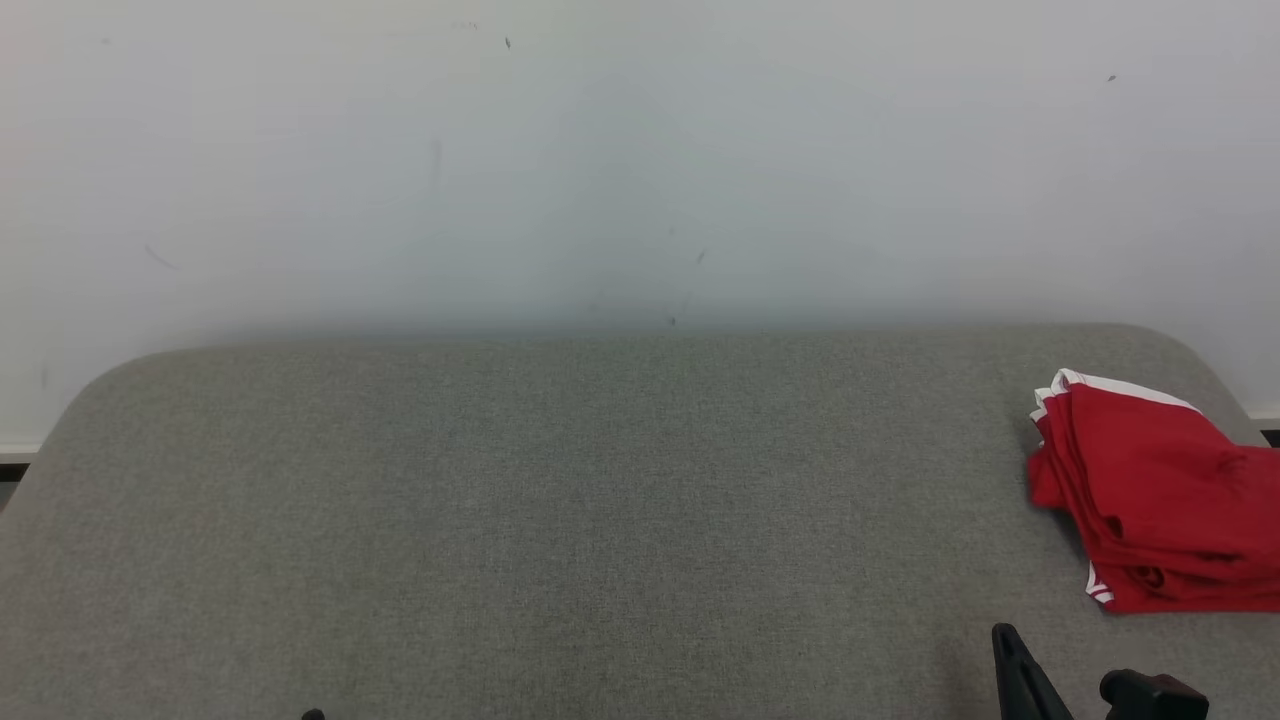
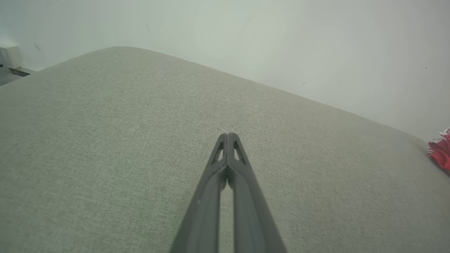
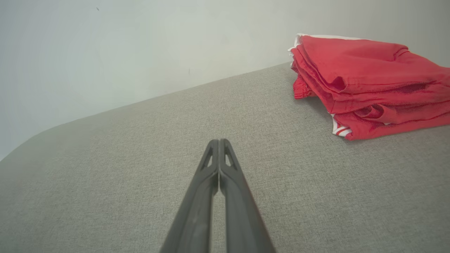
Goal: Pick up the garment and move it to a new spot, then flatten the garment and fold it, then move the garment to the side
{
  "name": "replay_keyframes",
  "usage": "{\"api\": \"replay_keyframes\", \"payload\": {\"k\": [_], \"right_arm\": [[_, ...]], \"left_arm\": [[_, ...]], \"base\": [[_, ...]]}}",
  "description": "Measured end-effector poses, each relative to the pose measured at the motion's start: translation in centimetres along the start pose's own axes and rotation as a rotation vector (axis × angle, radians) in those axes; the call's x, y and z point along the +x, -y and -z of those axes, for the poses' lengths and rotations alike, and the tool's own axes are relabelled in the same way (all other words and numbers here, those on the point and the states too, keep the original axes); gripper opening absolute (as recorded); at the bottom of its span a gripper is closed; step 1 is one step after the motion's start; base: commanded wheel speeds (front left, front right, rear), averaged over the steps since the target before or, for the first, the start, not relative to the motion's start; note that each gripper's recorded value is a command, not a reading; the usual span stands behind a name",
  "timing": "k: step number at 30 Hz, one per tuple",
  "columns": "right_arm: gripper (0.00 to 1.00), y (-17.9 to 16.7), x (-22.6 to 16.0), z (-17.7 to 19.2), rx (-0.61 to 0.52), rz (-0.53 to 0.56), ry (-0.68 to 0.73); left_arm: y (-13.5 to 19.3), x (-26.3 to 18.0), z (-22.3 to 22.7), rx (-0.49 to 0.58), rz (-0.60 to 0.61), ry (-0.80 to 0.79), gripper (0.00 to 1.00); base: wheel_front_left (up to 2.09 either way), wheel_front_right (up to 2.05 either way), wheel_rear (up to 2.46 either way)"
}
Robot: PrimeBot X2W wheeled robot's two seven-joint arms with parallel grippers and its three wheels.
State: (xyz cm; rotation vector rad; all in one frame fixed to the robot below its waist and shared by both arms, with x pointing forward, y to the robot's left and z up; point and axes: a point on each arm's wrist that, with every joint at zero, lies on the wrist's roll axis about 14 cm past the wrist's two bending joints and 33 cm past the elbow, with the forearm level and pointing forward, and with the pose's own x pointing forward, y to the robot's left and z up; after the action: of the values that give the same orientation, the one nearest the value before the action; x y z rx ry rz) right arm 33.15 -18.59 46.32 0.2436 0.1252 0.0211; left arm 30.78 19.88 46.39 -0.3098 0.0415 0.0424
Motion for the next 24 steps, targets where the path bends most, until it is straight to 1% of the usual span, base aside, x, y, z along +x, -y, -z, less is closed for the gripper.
{"api": "replay_keyframes", "payload": {"k": [12, 24], "right_arm": [[0.0, 0.6, 0.9, -1.1, 0.217, 0.026, 0.028], [0.0, 1.1, 1.5, -1.8, 0.405, 0.043, 0.044]], "left_arm": [[0.2, 1.7, -0.6, -0.207, -0.02, 0.0, 0.0], [0.5, 3.3, -1.1, -0.384, -0.024, -0.007, 0.0]], "base": [[0.0, 0.0, 0.0], [0.0, 0.0, 0.0]]}}
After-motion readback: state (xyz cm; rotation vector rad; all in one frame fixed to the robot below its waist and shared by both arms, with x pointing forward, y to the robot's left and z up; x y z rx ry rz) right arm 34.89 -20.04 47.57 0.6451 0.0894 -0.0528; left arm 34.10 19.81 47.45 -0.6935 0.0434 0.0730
